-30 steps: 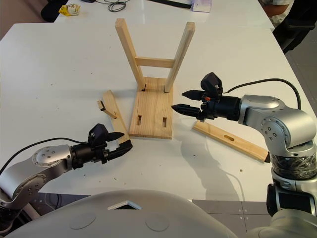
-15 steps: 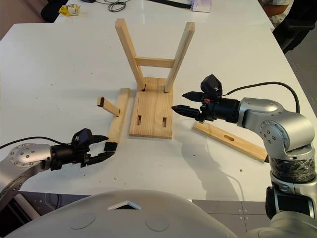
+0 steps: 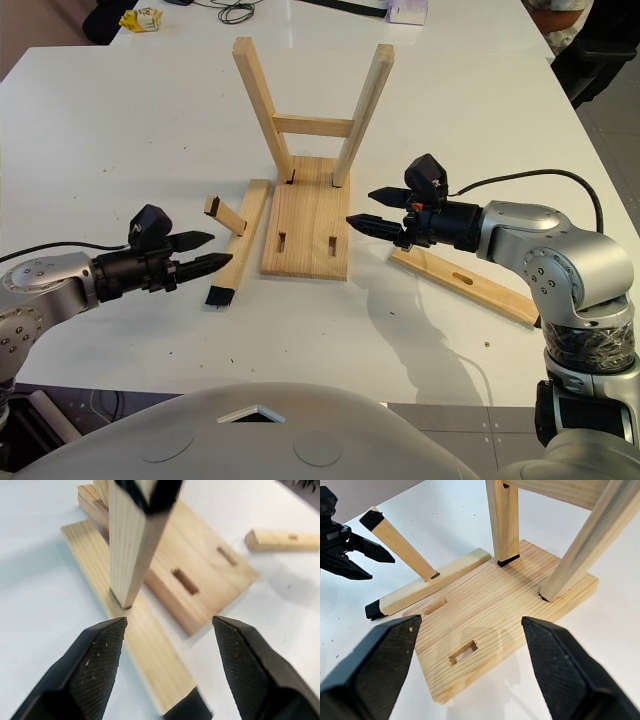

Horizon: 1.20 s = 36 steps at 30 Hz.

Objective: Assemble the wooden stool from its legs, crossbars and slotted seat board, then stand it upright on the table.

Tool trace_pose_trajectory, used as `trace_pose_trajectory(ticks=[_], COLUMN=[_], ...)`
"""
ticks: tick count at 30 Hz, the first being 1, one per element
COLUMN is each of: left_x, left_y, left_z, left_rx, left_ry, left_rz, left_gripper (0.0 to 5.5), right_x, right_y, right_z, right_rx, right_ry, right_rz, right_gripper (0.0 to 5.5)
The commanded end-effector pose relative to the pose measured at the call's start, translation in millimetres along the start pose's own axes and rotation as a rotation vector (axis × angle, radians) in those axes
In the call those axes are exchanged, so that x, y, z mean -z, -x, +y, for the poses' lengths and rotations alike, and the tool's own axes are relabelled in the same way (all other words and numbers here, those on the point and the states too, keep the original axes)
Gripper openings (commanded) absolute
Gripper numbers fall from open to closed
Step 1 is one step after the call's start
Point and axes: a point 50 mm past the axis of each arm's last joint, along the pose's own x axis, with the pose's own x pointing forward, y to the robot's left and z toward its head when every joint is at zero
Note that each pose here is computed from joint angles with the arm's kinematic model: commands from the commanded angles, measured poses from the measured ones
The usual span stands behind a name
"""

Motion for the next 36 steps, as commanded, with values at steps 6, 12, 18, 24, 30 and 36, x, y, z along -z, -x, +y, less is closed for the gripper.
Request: trace_pose_trajectory(ticks=[6,12,18,24,30,36], left_x=[12.6,3.5,3.5,21.3,30.4,34.7], left_y=[-8.7,-25.9,-33.7,-21.6,-22.2,-24.1], left_z=[2.2,-7.2,-3.0,8.6,7.1,6.2], left_rx=[-0.209,-0.188,-0.260,-0.355,-0.344,-0.307], left_ry=[0.055,0.171,0.213,0.204,0.199,0.235], left_rz=[0.202,0.137,0.147,0.256,0.306,0.300], left_gripper=[3.86,3.99,3.99,3.99,3.99,3.74], right_x=[-1.5,1.5,3.1,3.8,5.6,5.4], right_y=[-1.4,-2.3,-3.4,-2.9,-3.7,-4.4], right_z=[2.1,4.6,5.9,5.9,7.7,8.4], right_rx=[0.002,0.005,0.009,0.011,0.017,0.023], right_ry=[0.017,0.010,0.005,0.001,-0.008,-0.012], right_rz=[-0.010,-0.015,-0.023,-0.025,-0.032,-0.039], right_gripper=[3.72,3.72,3.72,3.72,3.72,3.72])
